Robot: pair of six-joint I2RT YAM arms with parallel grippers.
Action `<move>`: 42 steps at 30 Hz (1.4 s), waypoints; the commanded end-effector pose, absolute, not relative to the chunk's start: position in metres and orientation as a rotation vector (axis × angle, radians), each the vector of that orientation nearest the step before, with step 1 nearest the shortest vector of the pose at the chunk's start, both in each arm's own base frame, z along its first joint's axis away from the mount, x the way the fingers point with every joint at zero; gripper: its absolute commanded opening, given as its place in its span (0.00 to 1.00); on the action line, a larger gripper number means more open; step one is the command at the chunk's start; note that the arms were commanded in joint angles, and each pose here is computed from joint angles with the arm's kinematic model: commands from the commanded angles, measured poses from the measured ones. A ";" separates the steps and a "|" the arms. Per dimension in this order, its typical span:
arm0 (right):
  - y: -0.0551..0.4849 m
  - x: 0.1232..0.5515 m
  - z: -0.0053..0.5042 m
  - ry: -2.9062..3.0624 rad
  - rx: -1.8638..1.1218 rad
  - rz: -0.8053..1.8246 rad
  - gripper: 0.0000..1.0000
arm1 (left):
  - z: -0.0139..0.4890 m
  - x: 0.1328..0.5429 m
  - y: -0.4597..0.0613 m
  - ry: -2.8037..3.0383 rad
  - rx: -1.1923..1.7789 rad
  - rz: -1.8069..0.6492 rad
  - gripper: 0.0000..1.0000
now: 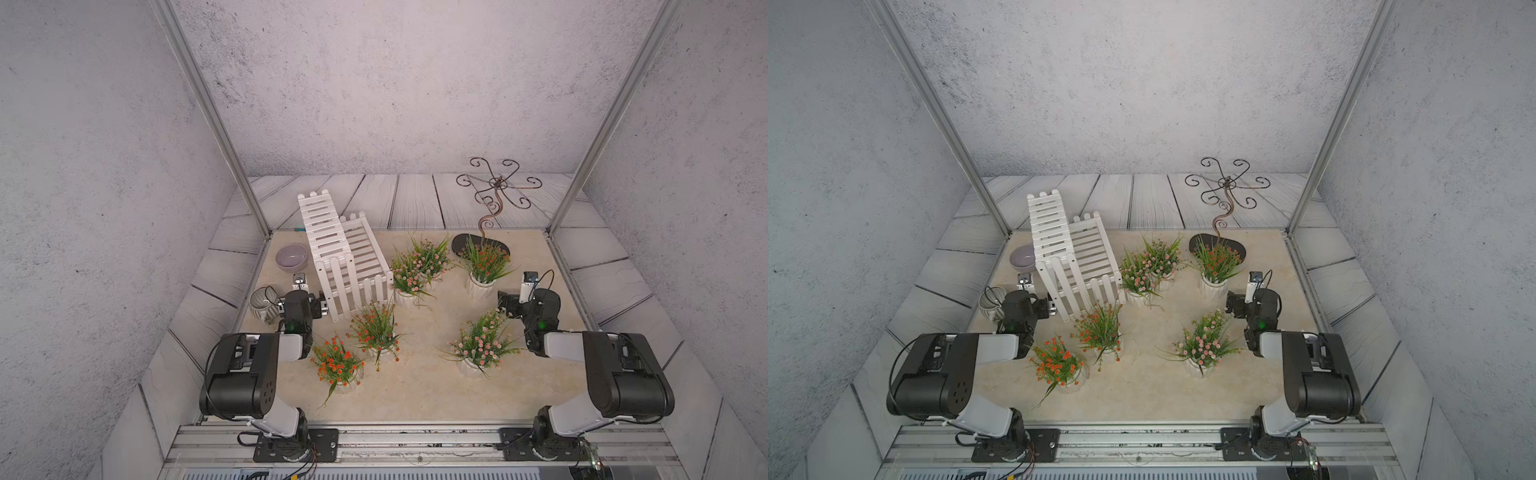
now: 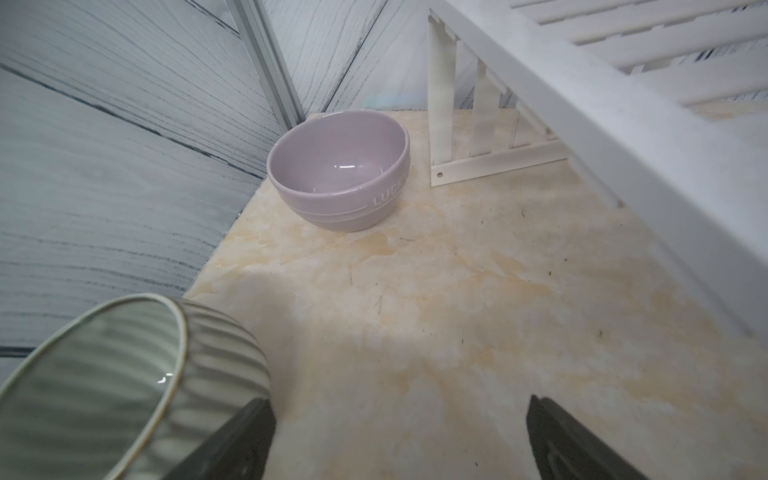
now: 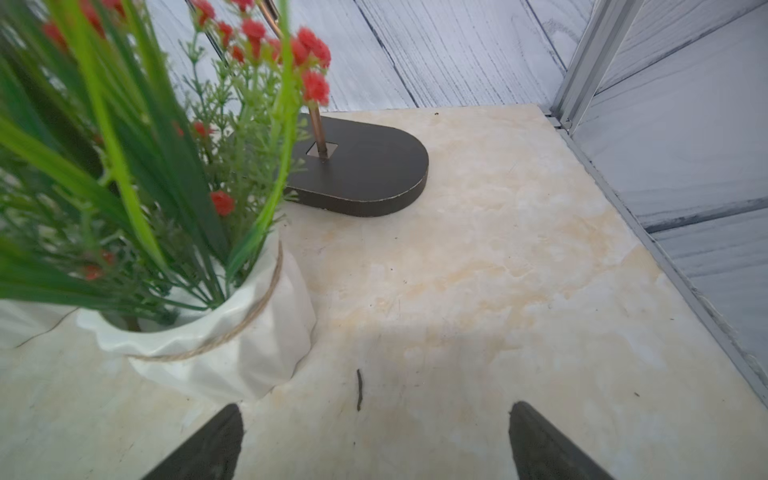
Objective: Place the baby's breath potted plants on the rack by color
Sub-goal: Move the rack to the center of the board.
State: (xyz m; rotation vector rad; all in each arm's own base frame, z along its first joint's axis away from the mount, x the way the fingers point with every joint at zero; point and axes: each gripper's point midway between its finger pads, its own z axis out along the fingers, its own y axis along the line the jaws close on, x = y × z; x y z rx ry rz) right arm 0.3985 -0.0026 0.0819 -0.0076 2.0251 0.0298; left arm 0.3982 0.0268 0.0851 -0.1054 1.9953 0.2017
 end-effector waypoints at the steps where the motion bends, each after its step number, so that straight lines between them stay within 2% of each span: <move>1: -0.003 0.403 0.087 2.012 -0.010 0.014 0.99 | 0.092 0.401 0.029 1.975 -0.122 0.187 0.99; 26: -0.001 0.404 0.094 2.010 -0.020 -0.009 0.99 | 0.095 0.400 0.028 1.967 -0.120 0.185 0.99; 32: -0.015 0.402 0.121 2.124 0.144 -0.058 0.99 | 0.139 0.404 0.041 2.048 -0.199 0.243 1.00; 42: -0.012 0.365 0.179 2.161 0.311 -0.009 0.99 | 0.194 0.392 0.047 2.015 -0.360 0.247 0.98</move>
